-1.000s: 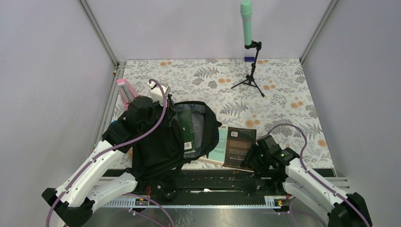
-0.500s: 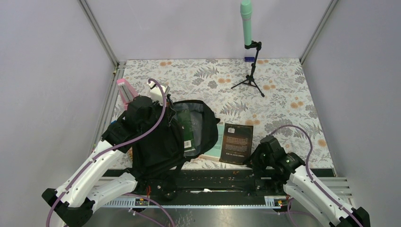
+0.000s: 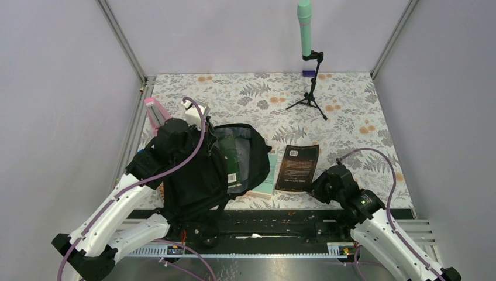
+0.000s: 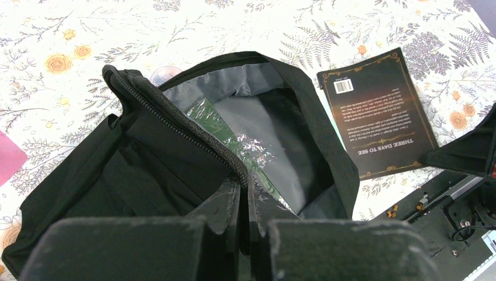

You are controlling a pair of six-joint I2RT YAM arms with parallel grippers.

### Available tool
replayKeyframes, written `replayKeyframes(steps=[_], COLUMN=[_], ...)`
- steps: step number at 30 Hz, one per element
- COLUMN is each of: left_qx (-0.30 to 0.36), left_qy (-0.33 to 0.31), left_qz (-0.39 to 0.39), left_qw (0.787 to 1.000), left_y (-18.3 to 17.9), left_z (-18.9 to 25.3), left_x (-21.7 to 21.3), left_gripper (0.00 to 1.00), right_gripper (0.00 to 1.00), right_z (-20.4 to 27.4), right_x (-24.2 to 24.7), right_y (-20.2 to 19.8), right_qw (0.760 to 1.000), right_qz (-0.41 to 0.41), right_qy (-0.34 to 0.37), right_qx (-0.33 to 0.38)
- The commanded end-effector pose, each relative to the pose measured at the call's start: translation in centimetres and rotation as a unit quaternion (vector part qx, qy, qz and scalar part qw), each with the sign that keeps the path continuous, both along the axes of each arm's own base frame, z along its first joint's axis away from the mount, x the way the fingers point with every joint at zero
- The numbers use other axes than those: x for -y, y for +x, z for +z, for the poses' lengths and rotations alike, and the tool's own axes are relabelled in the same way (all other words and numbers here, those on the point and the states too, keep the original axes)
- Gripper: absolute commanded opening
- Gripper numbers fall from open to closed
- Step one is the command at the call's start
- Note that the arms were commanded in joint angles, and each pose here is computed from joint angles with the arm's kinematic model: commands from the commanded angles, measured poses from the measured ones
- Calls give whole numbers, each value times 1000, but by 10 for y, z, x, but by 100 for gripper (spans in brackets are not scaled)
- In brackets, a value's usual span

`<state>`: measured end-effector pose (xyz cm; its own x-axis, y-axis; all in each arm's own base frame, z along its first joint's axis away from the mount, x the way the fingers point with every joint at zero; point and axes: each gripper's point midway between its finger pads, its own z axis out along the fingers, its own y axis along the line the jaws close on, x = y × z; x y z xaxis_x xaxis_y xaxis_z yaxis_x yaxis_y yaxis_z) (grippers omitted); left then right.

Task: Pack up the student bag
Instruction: Pick up the book from the center of the board.

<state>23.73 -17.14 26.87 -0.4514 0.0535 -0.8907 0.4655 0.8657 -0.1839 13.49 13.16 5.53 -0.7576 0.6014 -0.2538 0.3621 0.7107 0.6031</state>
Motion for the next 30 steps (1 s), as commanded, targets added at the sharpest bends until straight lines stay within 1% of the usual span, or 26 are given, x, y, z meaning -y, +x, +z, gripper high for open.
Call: replayKeyframes(steps=[1, 4, 8, 13, 18, 22, 26, 30], left_qx=[47, 58, 75, 92, 95, 95, 96, 97], left_qy=[-31, -38, -52, -62, -66, -66, -65, -65], left_qz=[3, -11, -36, -53, -58, -58, -55, -54], left_qw=[998, 998, 995, 992, 992, 992, 992, 992], left_y=[9, 5, -2, -7, -9, -9, -9, -9], left_z=[26, 30, 38, 45, 45, 45, 44, 44], left_x=[3, 6, 11, 13, 14, 14, 12, 12], left_gripper=[0, 0, 0, 0, 0, 0, 0, 0], right_gripper=[0, 0, 0, 0, 0, 0, 0, 0], right_z=[52, 76, 117, 169, 216, 252, 277, 294], right_x=[13, 28, 45, 36, 2, -39, -67, -82], right_y=[31, 39, 53, 70, 80, 74, 66, 64], right_qw=[993, 985, 965, 939, 908, 873, 847, 832], right_qz=[-14, -15, -13, 29, 99, 184, 237, 246], right_qy=[-36, -82, -139, -150, -110, -43, 22, 62], right_qx=[107, 151, 221, 309, 393, 449, 475, 493])
